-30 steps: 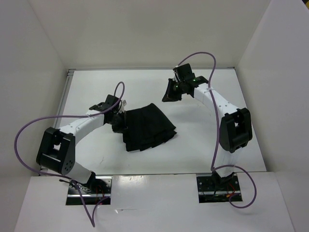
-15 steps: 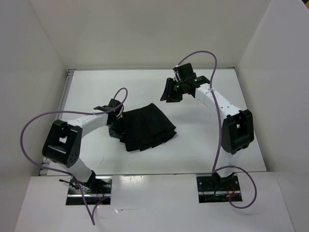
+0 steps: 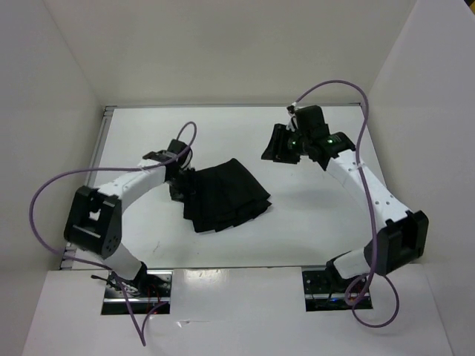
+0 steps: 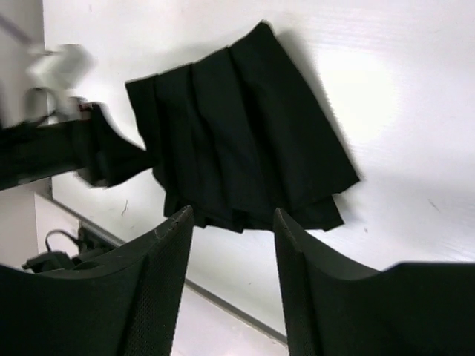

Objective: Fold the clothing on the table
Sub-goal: Fold the skirt

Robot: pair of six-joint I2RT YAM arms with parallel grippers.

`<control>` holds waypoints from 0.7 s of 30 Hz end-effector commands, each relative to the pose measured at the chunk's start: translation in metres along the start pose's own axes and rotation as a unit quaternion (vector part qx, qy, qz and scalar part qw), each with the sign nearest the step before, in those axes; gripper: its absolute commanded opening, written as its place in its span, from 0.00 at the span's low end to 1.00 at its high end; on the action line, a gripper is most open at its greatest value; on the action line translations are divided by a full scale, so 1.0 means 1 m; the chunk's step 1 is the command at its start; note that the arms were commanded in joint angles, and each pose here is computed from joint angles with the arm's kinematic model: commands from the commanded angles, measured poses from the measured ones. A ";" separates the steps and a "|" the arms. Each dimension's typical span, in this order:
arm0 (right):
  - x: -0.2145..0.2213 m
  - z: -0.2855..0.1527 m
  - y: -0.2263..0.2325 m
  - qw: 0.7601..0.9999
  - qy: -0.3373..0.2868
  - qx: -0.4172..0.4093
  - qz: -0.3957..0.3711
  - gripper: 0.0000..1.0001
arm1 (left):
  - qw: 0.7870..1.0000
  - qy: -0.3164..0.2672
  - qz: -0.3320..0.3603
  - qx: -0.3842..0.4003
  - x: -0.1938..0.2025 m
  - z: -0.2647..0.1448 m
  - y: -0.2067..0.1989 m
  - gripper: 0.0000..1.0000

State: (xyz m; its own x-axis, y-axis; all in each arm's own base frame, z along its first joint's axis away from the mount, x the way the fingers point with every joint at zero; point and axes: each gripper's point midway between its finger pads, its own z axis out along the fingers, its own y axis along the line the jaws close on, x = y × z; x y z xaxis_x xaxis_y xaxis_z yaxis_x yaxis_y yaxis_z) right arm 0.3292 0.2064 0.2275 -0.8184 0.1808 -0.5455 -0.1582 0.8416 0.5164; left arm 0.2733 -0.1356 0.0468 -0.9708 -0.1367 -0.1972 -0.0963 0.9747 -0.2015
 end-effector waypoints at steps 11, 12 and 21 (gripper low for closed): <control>-0.034 -0.116 -0.086 0.977 -0.190 0.087 0.045 0.72 | 0.942 -0.306 -0.030 0.136 -0.059 -0.203 -0.025 0.77; -0.029 -0.117 -0.089 0.978 -0.185 0.088 0.046 0.72 | 0.942 -0.304 -0.035 0.137 -0.053 -0.201 -0.023 0.77; 0.004 -0.107 -0.112 0.983 -0.141 0.105 0.060 0.73 | 0.950 -0.275 -0.076 0.125 -0.019 -0.161 -0.001 0.79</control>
State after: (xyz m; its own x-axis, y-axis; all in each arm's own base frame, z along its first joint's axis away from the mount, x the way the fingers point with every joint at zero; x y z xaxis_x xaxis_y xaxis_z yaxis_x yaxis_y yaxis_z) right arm 0.2893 0.0620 0.2383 -0.6289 0.4183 -0.6554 0.0922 0.8771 0.4714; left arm 0.2526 -0.1069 0.1827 -0.7434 -0.3629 -0.5618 -0.1101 0.8949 -0.4324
